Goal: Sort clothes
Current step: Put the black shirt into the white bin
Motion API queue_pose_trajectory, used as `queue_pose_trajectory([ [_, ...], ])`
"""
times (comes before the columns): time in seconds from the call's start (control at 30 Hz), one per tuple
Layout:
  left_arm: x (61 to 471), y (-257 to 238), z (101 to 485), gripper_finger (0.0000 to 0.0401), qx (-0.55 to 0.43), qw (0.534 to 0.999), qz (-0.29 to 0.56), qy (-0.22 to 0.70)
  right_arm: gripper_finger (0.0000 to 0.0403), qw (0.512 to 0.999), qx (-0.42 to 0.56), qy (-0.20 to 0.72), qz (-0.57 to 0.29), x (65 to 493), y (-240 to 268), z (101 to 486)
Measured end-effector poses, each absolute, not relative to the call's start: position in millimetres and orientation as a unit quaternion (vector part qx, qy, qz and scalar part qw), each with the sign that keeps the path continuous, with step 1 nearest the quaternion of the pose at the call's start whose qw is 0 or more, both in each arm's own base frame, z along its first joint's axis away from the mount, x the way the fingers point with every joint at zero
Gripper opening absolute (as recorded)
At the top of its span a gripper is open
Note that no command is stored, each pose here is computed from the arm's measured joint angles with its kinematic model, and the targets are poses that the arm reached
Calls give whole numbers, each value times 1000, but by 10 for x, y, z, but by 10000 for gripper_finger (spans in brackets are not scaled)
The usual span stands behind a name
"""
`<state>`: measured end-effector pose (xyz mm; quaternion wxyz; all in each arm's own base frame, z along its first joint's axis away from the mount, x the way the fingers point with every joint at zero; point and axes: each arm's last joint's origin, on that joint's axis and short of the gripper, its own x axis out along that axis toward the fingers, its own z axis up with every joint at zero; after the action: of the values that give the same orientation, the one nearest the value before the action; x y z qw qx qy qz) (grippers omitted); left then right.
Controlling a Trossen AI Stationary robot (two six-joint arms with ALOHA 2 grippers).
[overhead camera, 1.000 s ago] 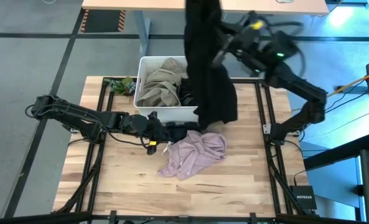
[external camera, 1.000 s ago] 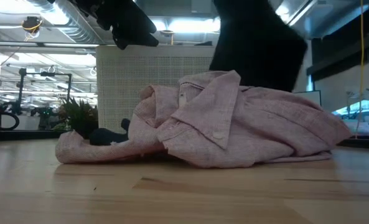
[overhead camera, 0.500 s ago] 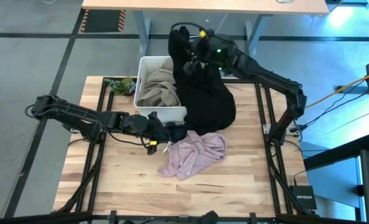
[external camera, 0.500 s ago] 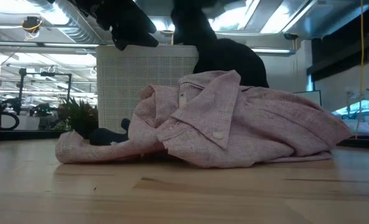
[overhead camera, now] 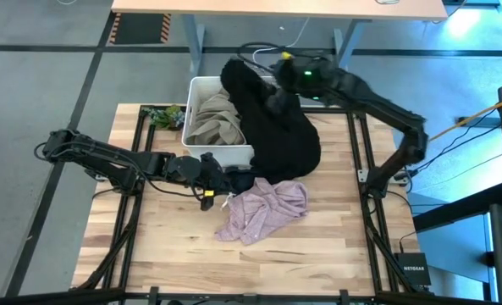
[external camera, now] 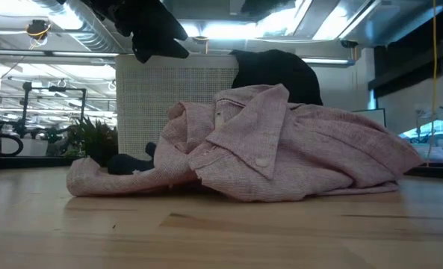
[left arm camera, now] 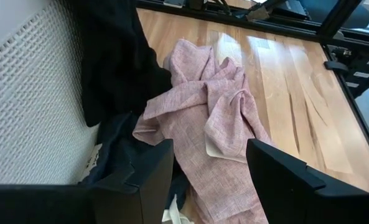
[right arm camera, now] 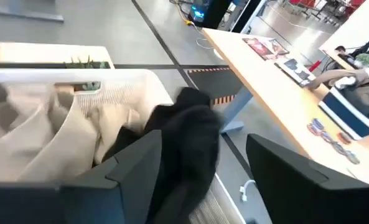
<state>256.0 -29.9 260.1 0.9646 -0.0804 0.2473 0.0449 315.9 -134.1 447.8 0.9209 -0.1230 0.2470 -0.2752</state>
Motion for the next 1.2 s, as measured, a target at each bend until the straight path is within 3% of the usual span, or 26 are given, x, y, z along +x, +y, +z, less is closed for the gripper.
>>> queue_pose_trajectory([
  [0.23,2560,-298,2601,198,-62,966,40,248,255,923,-117,300,-211,2506,-793,4733],
  [0.43,2575,-239,2616,198,-52,968,47,240,254,899,-12,417,-136,2006,-346,4636],
  [0.6,2579,-165,2614,198,-59,967,62,240,254,877,9,448,-175,1820,-109,4499],
  [0.77,2577,-147,2608,198,-75,965,70,242,254,870,-21,454,-192,1882,21,4022],
  [1.03,2578,-148,2609,198,-72,965,68,241,254,842,-64,504,-180,2016,39,2849],
  [1.2,2579,-148,2611,198,-72,966,68,240,254,865,-72,459,-189,2117,-34,2393],
])
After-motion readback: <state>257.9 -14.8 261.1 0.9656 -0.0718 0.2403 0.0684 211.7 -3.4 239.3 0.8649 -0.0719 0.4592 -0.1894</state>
